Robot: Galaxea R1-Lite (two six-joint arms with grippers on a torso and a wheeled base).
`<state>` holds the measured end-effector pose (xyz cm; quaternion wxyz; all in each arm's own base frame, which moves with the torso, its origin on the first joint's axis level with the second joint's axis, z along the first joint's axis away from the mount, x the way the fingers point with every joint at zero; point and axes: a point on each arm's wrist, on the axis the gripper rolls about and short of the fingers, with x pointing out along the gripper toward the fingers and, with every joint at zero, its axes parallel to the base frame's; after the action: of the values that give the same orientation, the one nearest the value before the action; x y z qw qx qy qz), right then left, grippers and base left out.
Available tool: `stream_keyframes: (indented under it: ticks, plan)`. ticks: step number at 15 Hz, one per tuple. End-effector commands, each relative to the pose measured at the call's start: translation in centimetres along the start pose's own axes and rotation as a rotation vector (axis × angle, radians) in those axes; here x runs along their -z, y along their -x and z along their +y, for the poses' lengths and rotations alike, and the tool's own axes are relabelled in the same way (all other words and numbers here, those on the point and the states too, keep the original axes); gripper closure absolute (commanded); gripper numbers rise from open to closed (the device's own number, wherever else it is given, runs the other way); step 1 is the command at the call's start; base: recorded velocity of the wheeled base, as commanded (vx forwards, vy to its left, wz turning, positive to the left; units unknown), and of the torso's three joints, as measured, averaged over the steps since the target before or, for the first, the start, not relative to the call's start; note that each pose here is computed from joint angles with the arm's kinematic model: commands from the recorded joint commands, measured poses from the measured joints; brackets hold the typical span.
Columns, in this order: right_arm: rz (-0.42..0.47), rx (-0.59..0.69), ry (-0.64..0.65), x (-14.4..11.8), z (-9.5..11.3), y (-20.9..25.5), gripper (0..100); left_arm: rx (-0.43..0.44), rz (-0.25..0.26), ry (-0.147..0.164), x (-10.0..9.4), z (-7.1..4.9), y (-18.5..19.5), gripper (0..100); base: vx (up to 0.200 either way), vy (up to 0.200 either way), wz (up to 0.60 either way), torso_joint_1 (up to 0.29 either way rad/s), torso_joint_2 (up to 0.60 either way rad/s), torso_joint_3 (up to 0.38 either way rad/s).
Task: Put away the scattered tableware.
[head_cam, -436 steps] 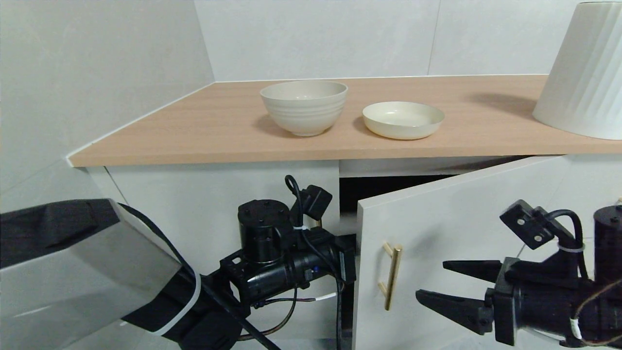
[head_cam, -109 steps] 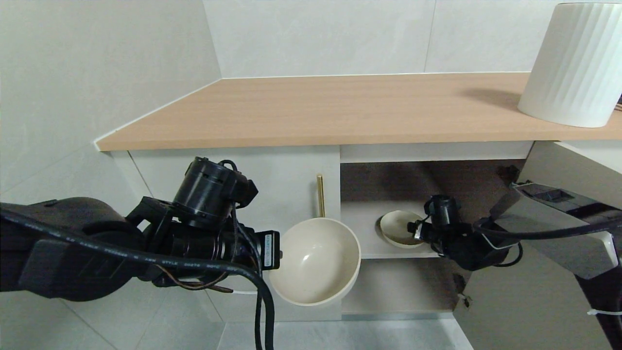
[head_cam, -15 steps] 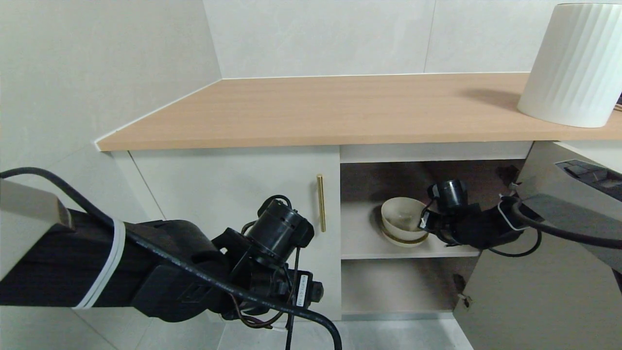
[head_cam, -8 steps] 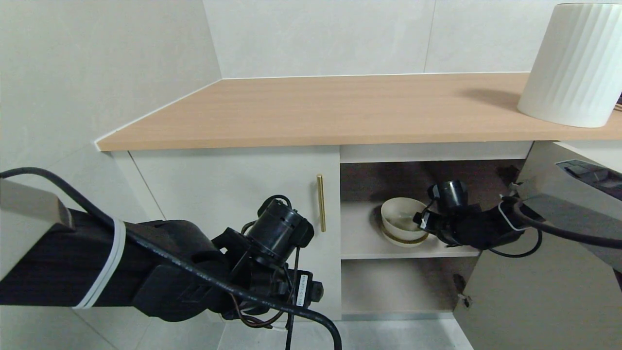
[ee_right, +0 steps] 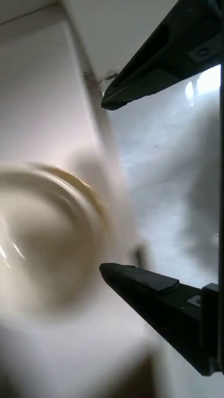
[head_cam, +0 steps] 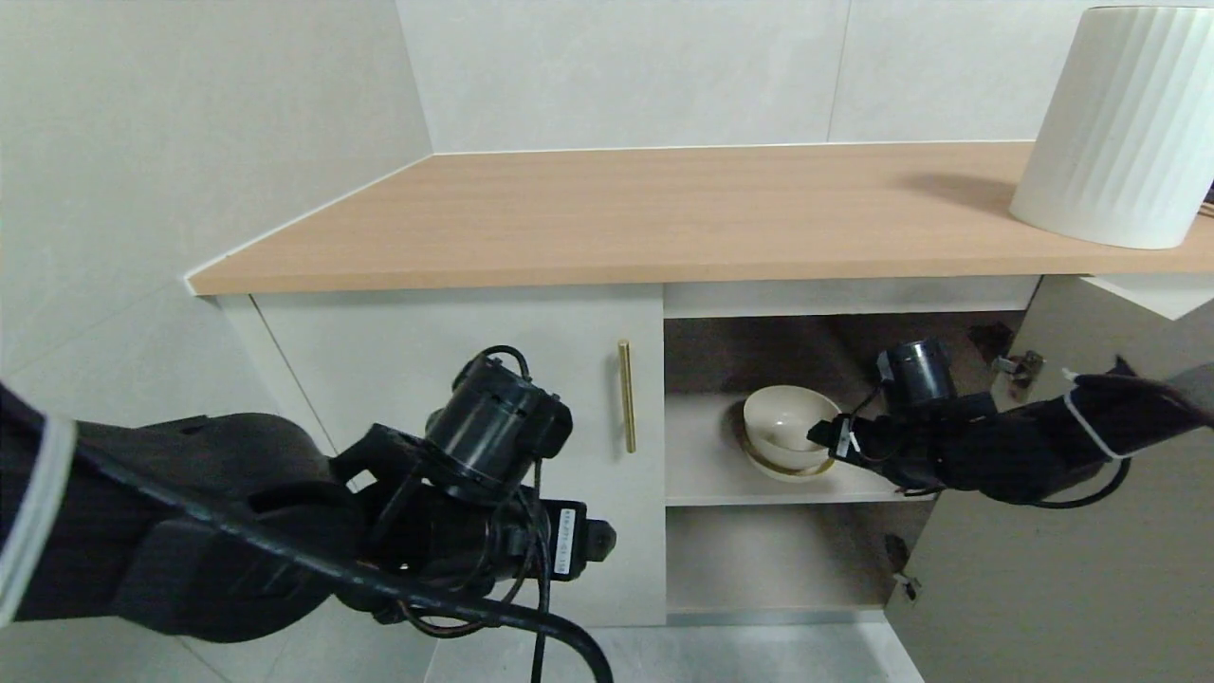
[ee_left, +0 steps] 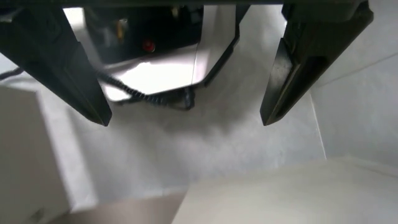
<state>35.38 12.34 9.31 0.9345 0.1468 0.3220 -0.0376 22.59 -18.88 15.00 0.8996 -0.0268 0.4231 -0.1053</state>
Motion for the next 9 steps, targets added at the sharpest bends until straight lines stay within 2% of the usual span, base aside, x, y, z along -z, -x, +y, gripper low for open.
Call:
stream_keyframes:
  ticks: [1, 3, 5, 8, 9]
  plan:
    - [-0.027, -0.141, 0.117, -0.1, -0.6, 9.6, 0, 0.041, -0.132, 0.062, -1.1, 2.0, 5.0, 0, 0.000, 0.000, 0.00, 0.000, 0.00, 0.000]
    - [-0.017, -0.197, 0.157, 0.2, -1.5, 15.3, 0, 0.084, -0.209, 0.079, -0.5, 3.2, 8.5, 0, 0.000, 0.000, 0.00, 0.000, 0.00, 0.000]
    - [0.026, -0.263, 0.189, 0.7, -2.2, 19.4, 0, 0.102, -0.260, 0.103, -0.2, 4.4, 10.5, 0, 0.000, 0.000, 0.00, 0.000, 0.00, 0.000]
    - [0.076, -0.289, 0.233, 2.2, -2.7, 21.4, 0, 0.059, -0.284, 0.145, 0.1, 6.2, 11.1, 0, 0.000, 0.000, 0.00, 0.000, 0.00, 0.000]
    - [0.098, -0.285, 0.246, 2.9, -2.9, 21.3, 0, 0.053, -0.271, 0.143, 0.6, 6.4, 10.9, 0, 0.000, 0.000, 0.00, 0.000, 0.00, 0.000]
